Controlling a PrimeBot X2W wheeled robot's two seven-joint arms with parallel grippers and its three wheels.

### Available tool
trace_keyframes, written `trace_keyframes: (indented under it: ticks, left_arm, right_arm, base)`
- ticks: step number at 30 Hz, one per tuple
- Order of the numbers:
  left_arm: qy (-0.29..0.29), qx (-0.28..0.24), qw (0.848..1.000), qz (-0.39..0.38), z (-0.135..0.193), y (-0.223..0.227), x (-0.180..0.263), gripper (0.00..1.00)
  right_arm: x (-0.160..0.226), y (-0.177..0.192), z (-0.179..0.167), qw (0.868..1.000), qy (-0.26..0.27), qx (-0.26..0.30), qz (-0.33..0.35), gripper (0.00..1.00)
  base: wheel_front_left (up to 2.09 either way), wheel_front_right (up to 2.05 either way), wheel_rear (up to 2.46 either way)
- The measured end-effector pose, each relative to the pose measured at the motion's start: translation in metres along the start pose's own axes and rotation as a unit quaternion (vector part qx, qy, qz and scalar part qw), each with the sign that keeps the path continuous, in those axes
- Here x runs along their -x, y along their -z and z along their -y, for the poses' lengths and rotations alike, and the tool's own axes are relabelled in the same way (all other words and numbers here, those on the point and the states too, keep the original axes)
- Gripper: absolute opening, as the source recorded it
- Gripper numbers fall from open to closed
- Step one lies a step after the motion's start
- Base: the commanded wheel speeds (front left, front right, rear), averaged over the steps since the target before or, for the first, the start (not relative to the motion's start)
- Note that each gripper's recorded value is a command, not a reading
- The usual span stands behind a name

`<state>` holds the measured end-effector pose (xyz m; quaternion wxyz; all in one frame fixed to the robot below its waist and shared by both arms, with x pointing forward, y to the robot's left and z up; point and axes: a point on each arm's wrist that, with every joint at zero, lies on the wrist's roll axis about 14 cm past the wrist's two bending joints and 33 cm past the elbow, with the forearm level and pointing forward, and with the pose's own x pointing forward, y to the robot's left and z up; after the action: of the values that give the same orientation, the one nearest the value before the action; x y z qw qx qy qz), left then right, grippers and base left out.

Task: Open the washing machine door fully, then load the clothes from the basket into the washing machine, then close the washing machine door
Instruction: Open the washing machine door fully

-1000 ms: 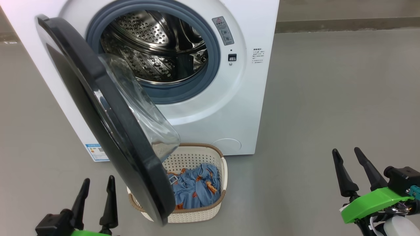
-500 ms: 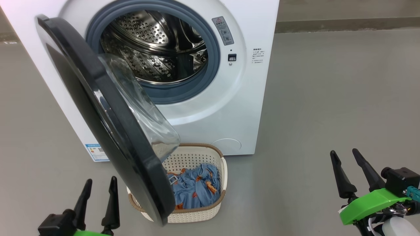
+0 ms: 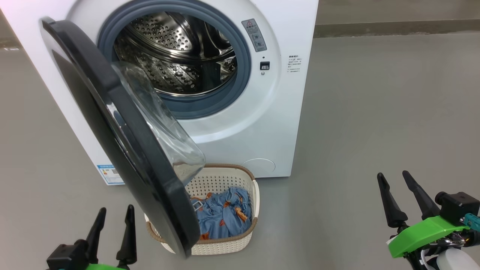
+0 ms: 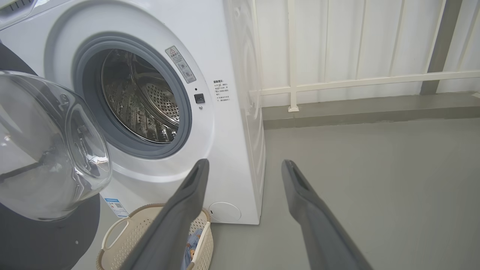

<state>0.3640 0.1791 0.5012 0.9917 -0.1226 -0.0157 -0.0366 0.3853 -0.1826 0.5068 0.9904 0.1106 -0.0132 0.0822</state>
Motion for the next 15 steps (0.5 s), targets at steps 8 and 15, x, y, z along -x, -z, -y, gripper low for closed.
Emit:
trace_keyframes:
  ticks: [8,15]
  left_arm:
    - [-0.002,0.001,1.0,0.028,0.0,-0.017,-0.001,0.0]
    - [0.027,0.003,0.993,0.117,0.019,-0.072,-0.002,0.0]
  right_arm:
    - [-0.001,0.001,-0.001,1.0,-0.001,0.0,-0.001,1.0]
    - [-0.004,0.001,-0.004,1.0,-0.007,-0.001,-0.001,1.0]
  base:
    - [0.0,0.0,0.0]
    - [0.0,0.0,0.0]
